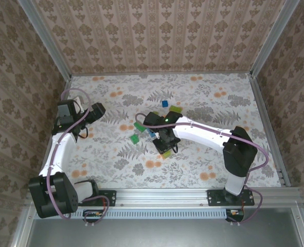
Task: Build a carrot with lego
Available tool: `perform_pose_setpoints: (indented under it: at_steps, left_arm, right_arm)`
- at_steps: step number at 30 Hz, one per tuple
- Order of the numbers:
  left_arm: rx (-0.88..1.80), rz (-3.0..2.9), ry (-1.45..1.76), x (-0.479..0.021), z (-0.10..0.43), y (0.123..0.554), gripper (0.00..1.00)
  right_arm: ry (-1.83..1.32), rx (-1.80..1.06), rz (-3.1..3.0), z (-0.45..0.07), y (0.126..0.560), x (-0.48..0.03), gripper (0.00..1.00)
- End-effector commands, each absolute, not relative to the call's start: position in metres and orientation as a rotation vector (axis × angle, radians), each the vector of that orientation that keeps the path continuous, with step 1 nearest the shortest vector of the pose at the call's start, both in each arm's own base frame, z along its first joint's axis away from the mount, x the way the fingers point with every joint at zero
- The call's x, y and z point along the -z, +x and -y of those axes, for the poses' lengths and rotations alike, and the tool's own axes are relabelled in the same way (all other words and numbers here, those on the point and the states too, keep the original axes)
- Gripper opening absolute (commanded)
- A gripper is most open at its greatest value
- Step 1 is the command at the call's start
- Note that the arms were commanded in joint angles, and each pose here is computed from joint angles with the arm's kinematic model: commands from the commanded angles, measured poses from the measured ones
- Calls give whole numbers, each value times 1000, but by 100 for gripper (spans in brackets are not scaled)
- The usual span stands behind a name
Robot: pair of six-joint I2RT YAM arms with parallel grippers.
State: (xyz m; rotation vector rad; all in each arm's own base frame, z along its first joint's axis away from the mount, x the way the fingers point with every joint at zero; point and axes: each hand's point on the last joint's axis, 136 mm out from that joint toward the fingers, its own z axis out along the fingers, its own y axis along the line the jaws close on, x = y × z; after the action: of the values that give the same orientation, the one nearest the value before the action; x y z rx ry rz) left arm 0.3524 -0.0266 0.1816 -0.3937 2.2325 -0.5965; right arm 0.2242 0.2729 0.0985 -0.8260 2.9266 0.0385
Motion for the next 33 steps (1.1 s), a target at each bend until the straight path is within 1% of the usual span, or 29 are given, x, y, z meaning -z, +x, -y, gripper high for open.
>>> perform_pose_setpoints:
  at_steps: [1,10,15,19,22,27,33]
  left_arm:
    - [594,-2217,-343,-194,30,356,100]
    - [593,-2219,-344,-193,30,356,100]
    - [593,-2219,-345,-193,30,356,100]
    - [591,-2218,-346,-193,29,356,100]
    - [591,-2220,-347,-192,29,356,100]
    - [587,-2223,-346,-192,29,355,100]
    - [585,-2221,-346,-192,29,356,100]
  right_arm:
    - [-969,129,-3131,-246,189,-51,32]
    - [-1020,93,-3155,-248,186,-44,32]
    - [-1034,47,-3109,-257,194,-57,32]
    - [-1141,3,-3038,-264,200,-70,32]
    - [-1242,-28,-2965,-268,204,-77,34]
    - [-1300,-32,-2914,-269,210,-83,35]
    - [-1352,1,-2862,-268,216,-88,41]
